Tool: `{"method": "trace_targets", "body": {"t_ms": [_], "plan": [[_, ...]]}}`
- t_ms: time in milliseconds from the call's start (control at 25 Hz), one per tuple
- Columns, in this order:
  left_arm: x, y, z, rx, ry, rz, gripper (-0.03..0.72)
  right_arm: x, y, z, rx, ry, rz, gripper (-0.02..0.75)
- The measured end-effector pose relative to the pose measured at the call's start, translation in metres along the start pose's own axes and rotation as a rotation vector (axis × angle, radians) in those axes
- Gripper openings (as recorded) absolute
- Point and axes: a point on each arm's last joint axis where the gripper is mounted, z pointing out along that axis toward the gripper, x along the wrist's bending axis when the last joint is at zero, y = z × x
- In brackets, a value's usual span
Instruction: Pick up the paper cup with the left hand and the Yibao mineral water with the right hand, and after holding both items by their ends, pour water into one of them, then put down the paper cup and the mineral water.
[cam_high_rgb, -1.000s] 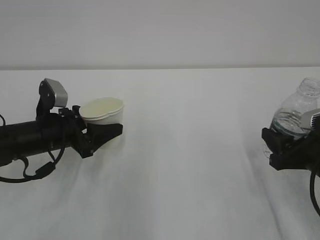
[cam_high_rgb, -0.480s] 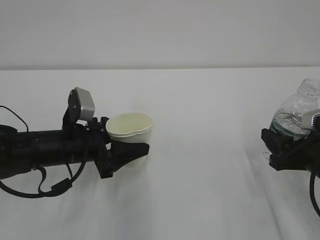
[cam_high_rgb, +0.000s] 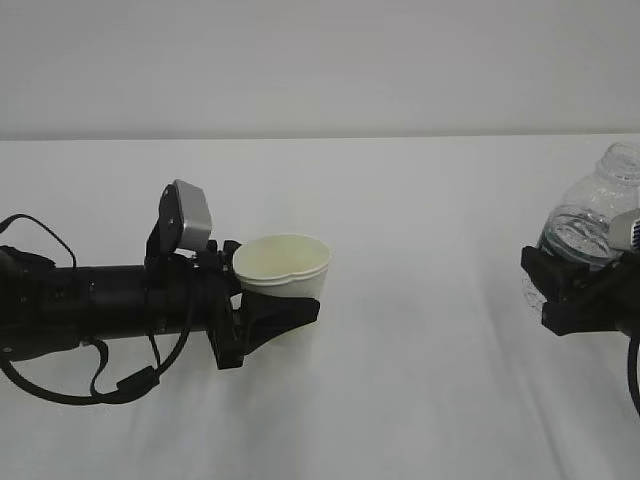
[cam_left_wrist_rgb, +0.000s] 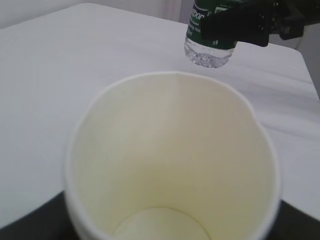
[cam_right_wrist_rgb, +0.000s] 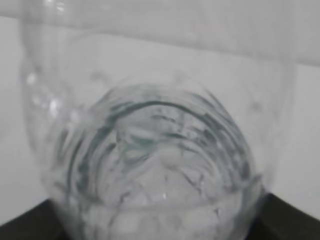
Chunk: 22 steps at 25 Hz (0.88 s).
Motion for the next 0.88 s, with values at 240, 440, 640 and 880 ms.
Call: {"method": "trace_targets", "body": {"t_ms": [240,440,640,880], "plan": [[0.007,0.013,0.006,-0.027,-0.018,0.014,0.463,0.002,0.009,-0.004,-0.029,0.025,-0.029,0.463],[0.009,0.023,0.012,-0.032,-0.068,0.016,0.463,0.006,0.010,-0.005,-0.012,0.065,-0.037,0.463],[-0.003,0.024,0.022,-0.023,-0.116,0.022,0.463,0.006,0.017,-0.010,-0.021,0.064,-0.051,0.463],[-0.022,0.024,0.034,-0.012,-0.180,0.038,0.461,0.005,0.016,-0.011,0.016,0.058,-0.047,0.463]]}}
